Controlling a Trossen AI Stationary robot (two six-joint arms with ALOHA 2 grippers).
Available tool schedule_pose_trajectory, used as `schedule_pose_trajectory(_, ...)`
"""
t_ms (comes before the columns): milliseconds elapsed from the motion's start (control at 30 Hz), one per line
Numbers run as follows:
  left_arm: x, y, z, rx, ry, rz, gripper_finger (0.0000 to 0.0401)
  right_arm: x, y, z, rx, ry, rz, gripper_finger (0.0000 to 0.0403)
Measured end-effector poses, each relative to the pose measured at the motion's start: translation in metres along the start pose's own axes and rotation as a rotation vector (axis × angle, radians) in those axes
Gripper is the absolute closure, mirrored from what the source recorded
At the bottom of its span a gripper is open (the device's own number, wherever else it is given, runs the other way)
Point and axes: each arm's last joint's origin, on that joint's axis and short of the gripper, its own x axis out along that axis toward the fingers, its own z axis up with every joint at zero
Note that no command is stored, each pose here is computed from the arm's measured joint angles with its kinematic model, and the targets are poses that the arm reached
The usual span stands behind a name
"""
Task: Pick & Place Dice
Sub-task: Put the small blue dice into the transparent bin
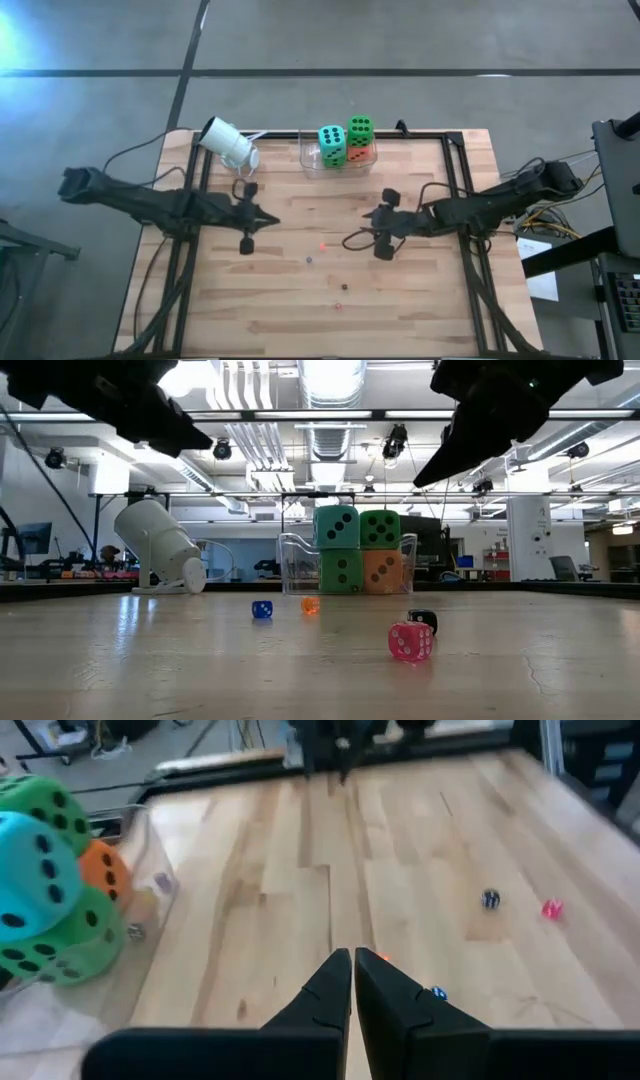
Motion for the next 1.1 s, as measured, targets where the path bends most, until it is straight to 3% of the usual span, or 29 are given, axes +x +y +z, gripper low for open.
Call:
schedule_pose_trajectory(233, 0.026, -0.028, 0.007, 0.076, 0.094, -0.065, 0.0378, 0.0, 0.003, -0.004, -0.034, 0.006, 0.009, 0.026)
schedule_pose_trajectory(533, 0.054, -0.037, 0.009, 0.064, 0.179, -0.068, 0.0371, -0.003, 0.01, -0.005, -0.064, -0.003, 0.032, 0.0264)
schedule_pose_trajectory(800, 0.075, -0.045, 0.017, 0.119, 0.206, -0.078, 0.0306, -0.003, 0.011, -0.005, -0.058, -0.004, 0.036, 0.0269)
schedule_pose_trajectory(933, 0.087, -0.052, 0.007, 0.227, 0.254, -0.105, 0.0282, -0.003, 0.011, -0.005, -0.058, -0.004, 0.036, 0.0267)
schedule_pose_trajectory(1100, 0.108, -0.059, -0.007, 0.245, 0.291, -0.112, 0.0277, -0.003, 0.011, -0.005, -0.058, -0.005, 0.036, 0.0268)
